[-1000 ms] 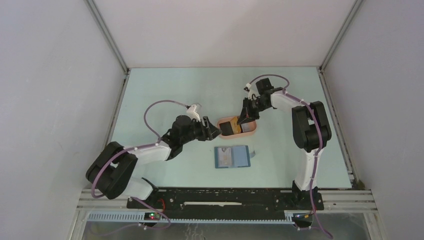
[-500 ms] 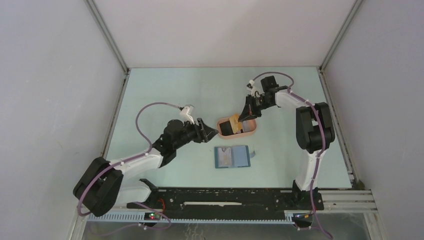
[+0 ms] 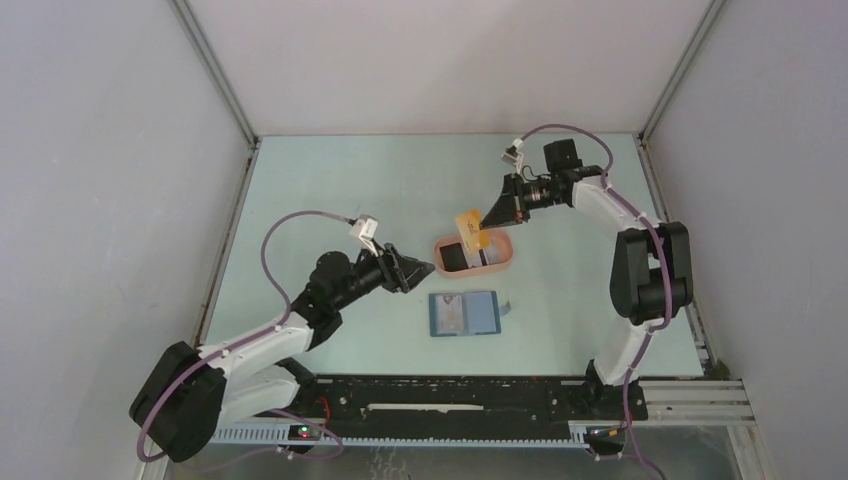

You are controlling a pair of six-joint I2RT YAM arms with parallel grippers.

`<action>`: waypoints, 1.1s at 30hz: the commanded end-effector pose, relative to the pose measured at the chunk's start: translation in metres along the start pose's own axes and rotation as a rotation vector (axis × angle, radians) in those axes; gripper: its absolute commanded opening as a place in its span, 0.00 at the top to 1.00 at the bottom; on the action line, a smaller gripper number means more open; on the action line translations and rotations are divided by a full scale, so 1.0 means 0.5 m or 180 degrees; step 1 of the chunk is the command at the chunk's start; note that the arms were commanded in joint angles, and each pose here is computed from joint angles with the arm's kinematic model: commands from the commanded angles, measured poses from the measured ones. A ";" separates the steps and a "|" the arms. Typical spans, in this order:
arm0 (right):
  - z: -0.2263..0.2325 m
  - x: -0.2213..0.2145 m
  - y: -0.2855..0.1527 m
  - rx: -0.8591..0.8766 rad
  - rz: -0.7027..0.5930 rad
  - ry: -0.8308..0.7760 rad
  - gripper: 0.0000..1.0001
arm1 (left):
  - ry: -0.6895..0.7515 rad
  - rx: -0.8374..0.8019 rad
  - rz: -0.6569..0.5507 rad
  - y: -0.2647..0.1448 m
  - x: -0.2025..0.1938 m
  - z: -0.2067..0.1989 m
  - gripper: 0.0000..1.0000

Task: Put the credit cards into the card holder
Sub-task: Pick up the credit card from the storage box, then insert the credit card into the card holder.

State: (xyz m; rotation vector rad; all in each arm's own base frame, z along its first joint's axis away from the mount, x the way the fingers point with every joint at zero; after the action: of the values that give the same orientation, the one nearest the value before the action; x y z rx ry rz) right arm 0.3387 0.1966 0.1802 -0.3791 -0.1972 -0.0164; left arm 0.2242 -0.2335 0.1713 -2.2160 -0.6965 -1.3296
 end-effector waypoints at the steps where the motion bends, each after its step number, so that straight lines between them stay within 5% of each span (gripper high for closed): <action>1: 0.121 -0.045 -0.033 0.0772 0.0201 -0.0663 1.00 | 0.0000 -0.0412 -0.0318 -0.021 0.031 -0.044 0.31; 16: 0.238 -0.138 -0.027 0.1172 0.0468 -0.1407 1.00 | -0.0266 -0.1150 -0.1246 -0.064 0.125 -0.132 0.31; 33: 0.257 -0.161 -0.012 0.1223 0.0579 -0.1512 1.00 | -0.0555 -0.1476 -0.1257 -0.005 0.151 -0.187 0.54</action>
State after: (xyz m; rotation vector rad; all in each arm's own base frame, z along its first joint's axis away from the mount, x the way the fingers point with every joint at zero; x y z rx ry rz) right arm 0.2471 0.2357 0.2698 -0.0471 -0.5667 0.2697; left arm 0.1893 -0.2681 0.2428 -2.6498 -0.9320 -1.5264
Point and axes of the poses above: each gripper's point midway between its finger pads, its own y axis out along the fingers, its own z axis along the line the jaws close on, x = y × z, the point moved 3 cm from there along -y, back along the fingers, and after that the axes turned 15 degrees about y, right-handed, at the moved point
